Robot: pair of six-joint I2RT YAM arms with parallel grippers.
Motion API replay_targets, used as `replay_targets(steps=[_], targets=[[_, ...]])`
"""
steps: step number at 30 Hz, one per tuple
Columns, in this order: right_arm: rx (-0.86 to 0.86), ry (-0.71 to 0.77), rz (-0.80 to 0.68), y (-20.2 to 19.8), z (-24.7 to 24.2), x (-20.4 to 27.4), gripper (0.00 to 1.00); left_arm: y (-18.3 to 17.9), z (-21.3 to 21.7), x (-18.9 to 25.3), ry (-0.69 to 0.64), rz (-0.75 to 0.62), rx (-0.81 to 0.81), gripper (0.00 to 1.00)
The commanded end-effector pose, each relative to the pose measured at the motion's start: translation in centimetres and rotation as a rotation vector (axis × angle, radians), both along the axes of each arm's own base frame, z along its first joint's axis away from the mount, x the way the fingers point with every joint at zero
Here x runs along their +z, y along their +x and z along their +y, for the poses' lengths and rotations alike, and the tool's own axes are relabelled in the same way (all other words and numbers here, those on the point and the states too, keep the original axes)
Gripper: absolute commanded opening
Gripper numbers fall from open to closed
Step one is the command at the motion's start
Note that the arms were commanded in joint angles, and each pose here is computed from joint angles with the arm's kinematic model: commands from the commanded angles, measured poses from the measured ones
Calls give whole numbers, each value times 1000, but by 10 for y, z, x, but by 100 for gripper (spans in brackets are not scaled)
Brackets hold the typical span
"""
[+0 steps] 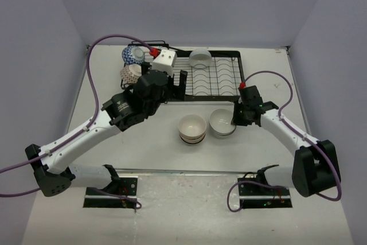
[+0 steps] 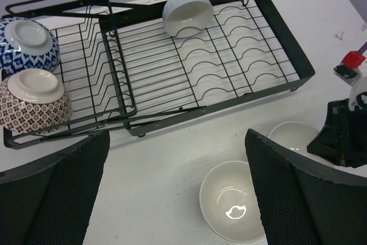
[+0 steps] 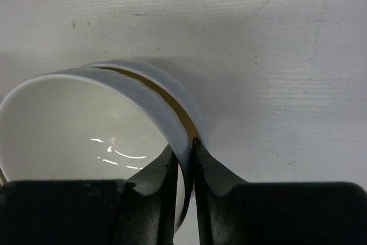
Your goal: Unload the bowls from the dish rack
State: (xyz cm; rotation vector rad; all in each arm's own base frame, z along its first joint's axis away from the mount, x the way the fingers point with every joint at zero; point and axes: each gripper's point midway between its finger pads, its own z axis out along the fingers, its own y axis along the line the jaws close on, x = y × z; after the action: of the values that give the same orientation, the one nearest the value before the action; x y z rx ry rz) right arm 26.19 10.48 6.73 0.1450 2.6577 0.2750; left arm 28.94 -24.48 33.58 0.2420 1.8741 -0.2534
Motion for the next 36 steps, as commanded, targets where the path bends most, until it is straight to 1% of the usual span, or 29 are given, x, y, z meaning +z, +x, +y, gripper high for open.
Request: replay_targets(steps=[1,3,6,10,18,20,21,23,24,28,30,32,35,36], targets=[[2,41,-56,10,7,9,18,4,0,15,-41,-42,-13,100],[0,46,-73,10,6,15,20,7,-1,13,-39,-37,-14,100],[-7,42,-100,11,4,26,34,10,-4,8,-38,-26,-21,100],[-9,48,-132,10,3,39,42,11,-8,5,-37,-18,-31,100],[-20,21,-146,4,-5,52,42,13,-13,-2,-33,-6,-48,100],[-40,-12,-145,2,-12,52,39,13,-15,-5,-32,-2,-54,100],[-44,-15,-146,1,-14,53,33,13,-15,-6,-32,-1,-55,100],[-45,-17,-142,0,-14,51,26,13,-16,-7,-30,2,-63,100],[-46,-17,-139,0,-14,51,21,13,-17,-7,-32,2,-65,100],[-33,-1,-114,-3,-9,39,16,14,-18,-12,-24,9,-64,100],[-25,9,-106,-1,-5,34,11,15,-19,-13,-23,11,-64,100],[-22,10,-88,-3,-3,28,10,16,-21,-17,-18,17,-65,100],[-22,9,-75,-2,-2,21,0,20,-25,-23,-14,26,-70,100],[-21,8,-72,-3,-2,20,0,21,-26,-25,-15,29,-73,100]])
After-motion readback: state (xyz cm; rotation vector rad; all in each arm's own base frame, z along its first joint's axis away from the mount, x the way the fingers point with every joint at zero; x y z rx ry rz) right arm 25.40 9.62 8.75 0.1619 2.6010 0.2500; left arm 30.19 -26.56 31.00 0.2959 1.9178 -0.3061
